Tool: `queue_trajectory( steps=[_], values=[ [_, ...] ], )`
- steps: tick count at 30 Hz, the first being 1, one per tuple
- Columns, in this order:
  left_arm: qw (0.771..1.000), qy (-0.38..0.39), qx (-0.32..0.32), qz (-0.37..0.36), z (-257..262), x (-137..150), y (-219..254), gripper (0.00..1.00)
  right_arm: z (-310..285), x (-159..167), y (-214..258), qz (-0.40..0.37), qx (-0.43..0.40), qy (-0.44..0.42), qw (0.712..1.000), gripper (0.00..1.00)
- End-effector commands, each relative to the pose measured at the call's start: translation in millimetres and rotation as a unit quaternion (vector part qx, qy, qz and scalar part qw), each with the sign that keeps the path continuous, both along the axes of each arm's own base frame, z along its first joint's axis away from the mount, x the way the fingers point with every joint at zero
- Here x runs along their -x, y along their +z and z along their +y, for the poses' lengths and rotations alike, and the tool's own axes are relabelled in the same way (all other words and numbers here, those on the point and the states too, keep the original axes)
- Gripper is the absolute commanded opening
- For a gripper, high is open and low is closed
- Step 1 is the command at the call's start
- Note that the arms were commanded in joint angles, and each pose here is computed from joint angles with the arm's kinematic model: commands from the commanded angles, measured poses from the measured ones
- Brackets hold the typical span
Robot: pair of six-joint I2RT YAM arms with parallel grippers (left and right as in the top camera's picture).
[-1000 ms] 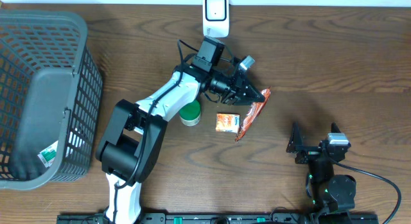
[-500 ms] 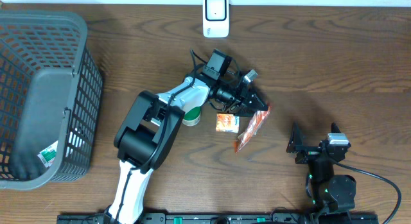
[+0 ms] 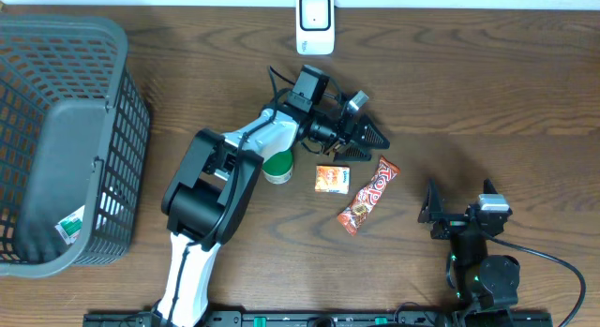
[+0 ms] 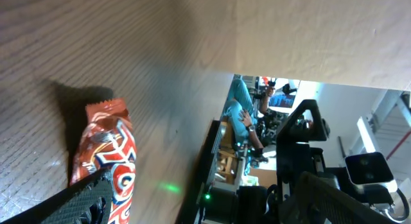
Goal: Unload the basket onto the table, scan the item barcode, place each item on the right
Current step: 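Carry the chocolate bar right of the tissue pack and drop it, then reach into the basket and grasp the white Panadol box with the left gripper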
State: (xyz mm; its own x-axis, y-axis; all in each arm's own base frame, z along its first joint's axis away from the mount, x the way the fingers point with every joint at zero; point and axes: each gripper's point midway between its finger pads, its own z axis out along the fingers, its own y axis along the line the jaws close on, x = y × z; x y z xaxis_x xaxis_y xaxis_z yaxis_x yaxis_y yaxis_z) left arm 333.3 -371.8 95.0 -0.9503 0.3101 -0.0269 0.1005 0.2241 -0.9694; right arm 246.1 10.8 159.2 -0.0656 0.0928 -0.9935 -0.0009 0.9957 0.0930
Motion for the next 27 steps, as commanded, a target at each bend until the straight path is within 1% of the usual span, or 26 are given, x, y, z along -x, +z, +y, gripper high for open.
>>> queue_trajectory(
  steps=[1, 3, 4, 6, 8, 9, 10, 11, 12, 14, 15, 16, 17, 19, 22, 24, 26, 27],
  values=[
    [0.996, 0.02, 0.012, -0.085, -1, -12, 48, 0.87, 2, 0, -1, 0.001, 0.003, 0.004, 1.0, 0.99],
    [0.993, 0.04, -0.003, -0.114, 3, -17, 61, 0.87, 2, 0, -1, 0.001, 0.003, 0.004, 1.0, 0.99],
    [0.988, 0.059, -0.026, -0.137, 8, -20, 68, 0.87, 2, 0, -1, 0.001, 0.003, 0.004, 1.0, 0.99],
    [0.976, 0.095, -0.096, -0.168, 23, -24, 69, 0.87, 2, 0, -1, 0.001, 0.003, 0.004, 1.0, 0.99],
    [0.943, 0.141, -0.22, -0.204, 56, -27, 63, 0.87, 2, 0, -1, 0.001, 0.003, 0.004, 1.0, 0.99],
    [0.918, 0.163, -0.283, -0.223, 77, -27, 62, 0.87, 2, 0, -1, 0.001, 0.003, 0.004, 1.0, 0.99],
    [0.883, 0.19, -0.351, -0.245, 103, -27, 66, 0.87, 2, 0, -1, 0.001, 0.003, 0.004, 1.0, 0.99],
    [0.852, 0.214, -0.399, -0.264, 125, -27, 74, 0.87, 2, 0, -1, 0.001, 0.003, 0.004, 1.0, 0.99],
    [0.815, 0.24, -0.443, -0.284, 151, -26, 86, 0.87, 2, 0, -1, 0.001, 0.003, 0.004, 1.0, 0.99],
    [0.76, 0.296, -0.493, -0.302, 192, -23, 114, 0.87, 2, 0, -1, 0.001, 0.003, 0.004, 1.0, 0.99],
    [0.734, 0.333, -0.508, -0.305, 215, -20, 132, 0.87, 2, 0, -1, 0.001, 0.003, 0.004, 1.0, 0.99],
    [0.719, 0.361, -0.509, -0.306, 231, -18, 147, 0.88, 2, 0, -1, 0.001, 0.003, 0.004, 1.0, 0.99],
    [0.712, 0.385, -0.501, -0.306, 244, -15, 162, 0.91, 2, 0, -1, 0.001, 0.003, 0.004, 1.0, 0.99],
    [0.703, 0.438, -0.469, -0.309, 274, -9, 198, 0.93, 2, 0, -1, 0.001, 0.003, 0.004, 1.0, 0.99],
    [0.682, 0.514, -0.422, -0.305, 322, 2, 247, 0.95, 2, 0, -1, 0.001, 0.003, 0.004, 1.0, 0.99],
    [0.667, 0.55, -0.397, -0.307, 350, 11, 274, 0.95, 2, 0, -1, 0.001, 0.003, 0.004, 1.0, 0.99],
    [0.642, 0.588, -0.389, -0.3, 381, 21, 294, 0.97, 2, 0, -1, 0.001, 0.003, 0.004, 1.0, 0.99],
    [0.623, 0.611, -0.394, -0.289, 401, 27, 301, 0.97, 2, 0, -1, 0.001, 0.003, 0.004, 1.0, 0.99]
  ],
)
